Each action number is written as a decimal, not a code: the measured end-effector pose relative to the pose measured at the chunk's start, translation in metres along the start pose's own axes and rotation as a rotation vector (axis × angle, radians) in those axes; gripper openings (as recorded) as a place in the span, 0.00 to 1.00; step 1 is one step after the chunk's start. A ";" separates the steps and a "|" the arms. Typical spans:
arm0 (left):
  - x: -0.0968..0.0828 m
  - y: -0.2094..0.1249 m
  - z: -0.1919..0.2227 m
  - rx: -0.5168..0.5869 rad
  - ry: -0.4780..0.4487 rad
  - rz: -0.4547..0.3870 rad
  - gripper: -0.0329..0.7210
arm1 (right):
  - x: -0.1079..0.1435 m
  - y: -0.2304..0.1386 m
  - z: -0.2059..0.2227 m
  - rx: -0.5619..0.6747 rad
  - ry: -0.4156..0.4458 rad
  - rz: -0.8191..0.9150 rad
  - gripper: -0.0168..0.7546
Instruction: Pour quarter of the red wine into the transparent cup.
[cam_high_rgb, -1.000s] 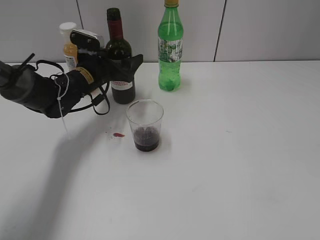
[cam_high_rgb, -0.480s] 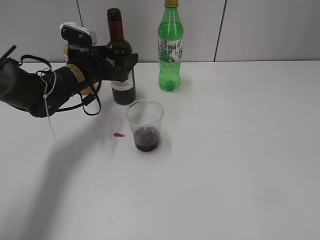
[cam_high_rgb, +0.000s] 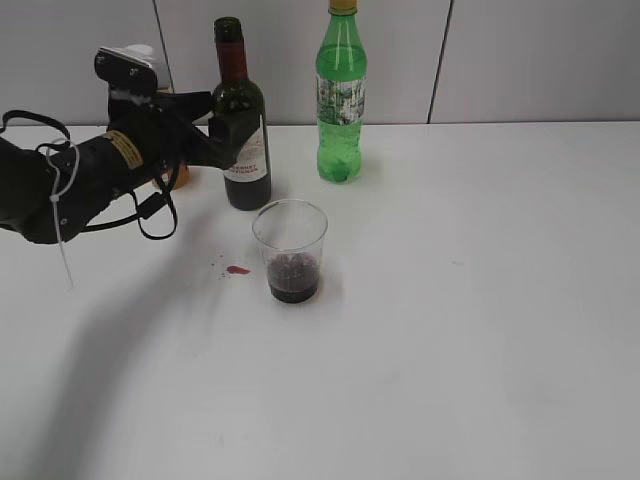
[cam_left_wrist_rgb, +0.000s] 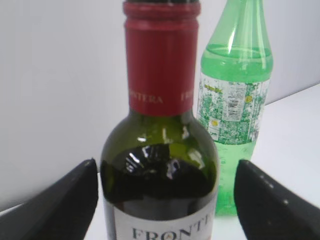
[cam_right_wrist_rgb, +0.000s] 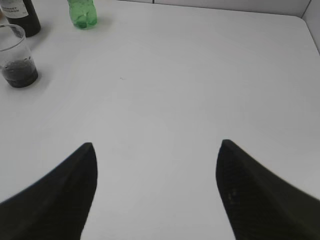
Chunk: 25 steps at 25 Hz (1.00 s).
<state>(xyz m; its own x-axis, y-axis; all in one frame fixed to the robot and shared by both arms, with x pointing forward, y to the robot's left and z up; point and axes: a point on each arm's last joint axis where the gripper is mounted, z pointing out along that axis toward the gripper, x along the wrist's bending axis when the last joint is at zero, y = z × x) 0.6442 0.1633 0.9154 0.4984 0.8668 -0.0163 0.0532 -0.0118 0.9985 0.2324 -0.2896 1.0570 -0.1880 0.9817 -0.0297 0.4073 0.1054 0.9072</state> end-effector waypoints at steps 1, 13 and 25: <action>0.000 0.001 -0.002 0.000 0.002 0.000 0.90 | 0.000 0.000 0.000 0.000 0.000 0.000 0.79; 0.003 0.026 -0.056 0.057 0.062 0.002 0.89 | 0.000 0.000 0.000 0.000 0.000 0.000 0.79; 0.002 0.065 -0.108 0.342 0.178 0.014 0.88 | 0.000 0.000 0.000 0.000 0.000 0.000 0.79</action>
<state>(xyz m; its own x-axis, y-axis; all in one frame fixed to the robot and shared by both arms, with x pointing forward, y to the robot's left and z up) 0.5546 0.2180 0.9858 0.3444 0.9381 0.0363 0.3485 -0.1637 0.9229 0.2324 -0.2896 1.0570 -0.1880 0.9817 -0.0297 0.4073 0.1054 0.9072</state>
